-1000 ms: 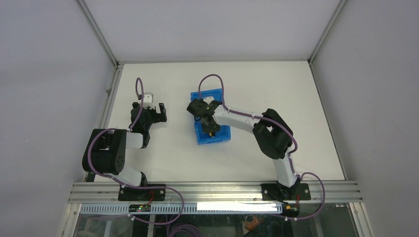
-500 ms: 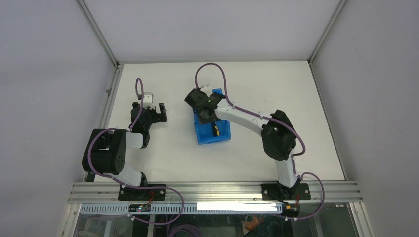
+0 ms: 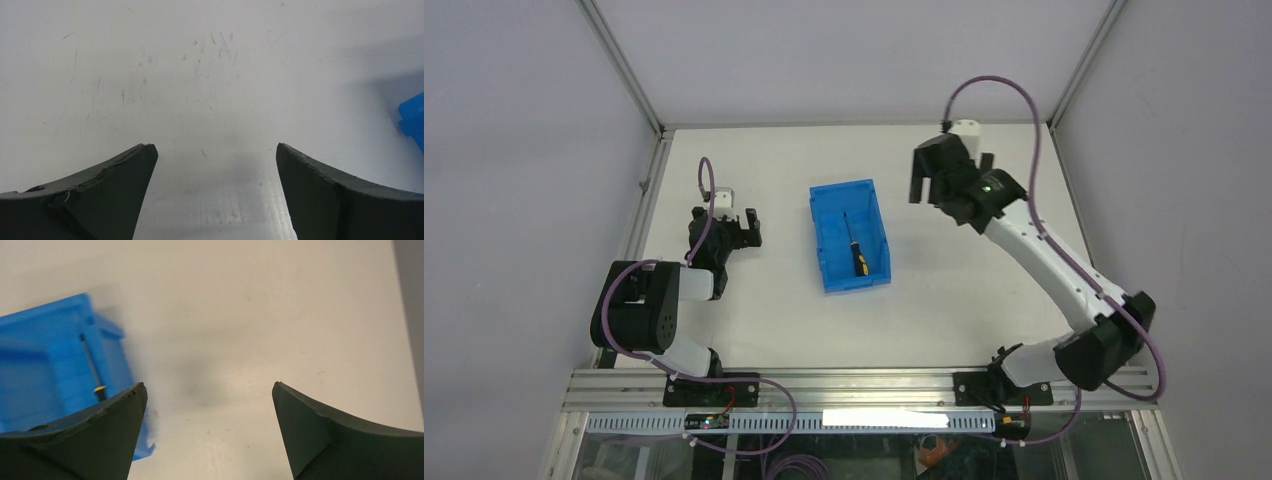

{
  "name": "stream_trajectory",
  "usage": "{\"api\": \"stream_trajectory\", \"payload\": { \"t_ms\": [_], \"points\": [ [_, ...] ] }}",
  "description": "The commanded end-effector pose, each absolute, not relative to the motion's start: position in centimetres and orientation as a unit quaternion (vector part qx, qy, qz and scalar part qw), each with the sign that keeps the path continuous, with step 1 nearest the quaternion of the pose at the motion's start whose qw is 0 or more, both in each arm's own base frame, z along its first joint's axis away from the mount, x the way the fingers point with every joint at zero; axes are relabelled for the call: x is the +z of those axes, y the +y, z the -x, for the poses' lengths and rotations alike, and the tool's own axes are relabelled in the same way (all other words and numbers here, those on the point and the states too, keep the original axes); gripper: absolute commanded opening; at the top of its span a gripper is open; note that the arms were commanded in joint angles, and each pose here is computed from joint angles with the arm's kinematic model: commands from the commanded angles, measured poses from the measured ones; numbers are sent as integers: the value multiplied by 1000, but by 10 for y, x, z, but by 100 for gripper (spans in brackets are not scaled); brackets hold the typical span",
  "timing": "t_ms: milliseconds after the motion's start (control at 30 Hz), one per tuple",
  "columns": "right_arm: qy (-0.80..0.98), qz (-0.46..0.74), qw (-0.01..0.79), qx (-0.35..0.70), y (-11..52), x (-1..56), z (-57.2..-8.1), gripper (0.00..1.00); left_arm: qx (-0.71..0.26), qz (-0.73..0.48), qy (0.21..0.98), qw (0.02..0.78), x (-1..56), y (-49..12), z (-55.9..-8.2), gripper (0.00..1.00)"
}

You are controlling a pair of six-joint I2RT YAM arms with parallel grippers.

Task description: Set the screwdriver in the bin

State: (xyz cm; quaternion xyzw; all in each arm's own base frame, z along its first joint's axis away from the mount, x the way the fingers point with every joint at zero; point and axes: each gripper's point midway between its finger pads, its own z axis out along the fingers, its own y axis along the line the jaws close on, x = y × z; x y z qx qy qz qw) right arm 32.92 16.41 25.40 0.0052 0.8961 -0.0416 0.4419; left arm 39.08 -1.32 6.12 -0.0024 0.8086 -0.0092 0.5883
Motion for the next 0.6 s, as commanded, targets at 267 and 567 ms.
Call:
{"api": "stream_trajectory", "payload": {
  "t_ms": [267,567],
  "points": [
    [869,-202,439,-103,-17,253,-277,99,-21,2,791,612,79,-17,-394,99],
    [860,-233,445,-94,-28,254,-270,99,-21,2,791,612,79,-17,-394,99]
  ]
}}
